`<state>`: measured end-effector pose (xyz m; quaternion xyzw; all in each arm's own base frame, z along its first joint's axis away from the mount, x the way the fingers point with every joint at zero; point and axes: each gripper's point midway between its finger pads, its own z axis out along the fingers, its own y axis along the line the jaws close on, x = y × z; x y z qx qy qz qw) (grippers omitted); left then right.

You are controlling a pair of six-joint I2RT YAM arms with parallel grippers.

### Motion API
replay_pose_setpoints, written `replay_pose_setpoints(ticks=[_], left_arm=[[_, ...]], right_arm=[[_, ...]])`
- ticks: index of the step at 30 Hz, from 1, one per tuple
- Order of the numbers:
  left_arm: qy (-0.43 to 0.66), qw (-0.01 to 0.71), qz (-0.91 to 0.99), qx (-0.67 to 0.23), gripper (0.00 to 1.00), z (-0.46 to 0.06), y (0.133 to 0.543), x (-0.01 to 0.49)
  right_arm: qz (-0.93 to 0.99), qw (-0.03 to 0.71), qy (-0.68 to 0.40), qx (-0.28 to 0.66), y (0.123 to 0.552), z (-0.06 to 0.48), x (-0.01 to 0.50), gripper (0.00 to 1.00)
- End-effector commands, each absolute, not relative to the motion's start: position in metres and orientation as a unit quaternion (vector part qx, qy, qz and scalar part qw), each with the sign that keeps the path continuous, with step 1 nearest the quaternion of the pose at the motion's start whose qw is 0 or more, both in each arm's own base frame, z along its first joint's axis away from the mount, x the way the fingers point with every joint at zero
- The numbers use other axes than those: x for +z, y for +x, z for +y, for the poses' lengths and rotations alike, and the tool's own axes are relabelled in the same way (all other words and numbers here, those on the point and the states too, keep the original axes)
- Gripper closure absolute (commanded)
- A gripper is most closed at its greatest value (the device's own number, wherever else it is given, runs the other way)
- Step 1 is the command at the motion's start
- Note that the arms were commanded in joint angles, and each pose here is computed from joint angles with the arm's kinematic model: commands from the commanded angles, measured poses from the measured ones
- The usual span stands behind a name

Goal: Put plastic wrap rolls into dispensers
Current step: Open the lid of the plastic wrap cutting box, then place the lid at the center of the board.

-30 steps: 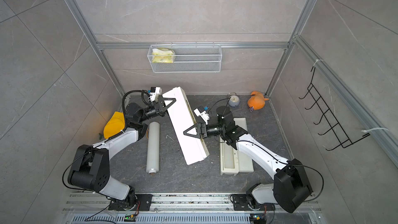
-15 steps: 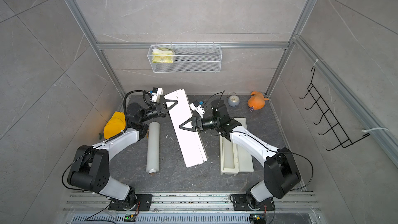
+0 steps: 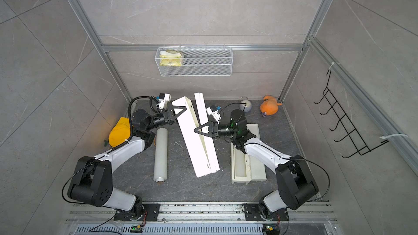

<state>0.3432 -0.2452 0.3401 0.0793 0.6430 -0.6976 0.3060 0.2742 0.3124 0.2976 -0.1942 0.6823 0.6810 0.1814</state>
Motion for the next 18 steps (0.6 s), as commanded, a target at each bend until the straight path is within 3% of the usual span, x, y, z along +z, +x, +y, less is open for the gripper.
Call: replay_pose_setpoints(ticks=[1,10,18], left_arm=[[0.099,0.355,0.624,-0.689,0.28,-0.228,0.337,0.364],[0.087,0.345,0.663,-0.658,0.28,-0.217,0.336,0.347],[0.076,0.327,0.689,-0.642,0.28,-0.211,0.334,0.33]], right_arm=[[0.679,0.228,-0.157,0.68,0.285,0.293,0.317,0.14],[0.824,0.282,-0.092,0.483,0.316,0.252,0.262,0.15],[0.937,0.211,-0.057,0.272,0.341,0.236,0.153,0.14]])
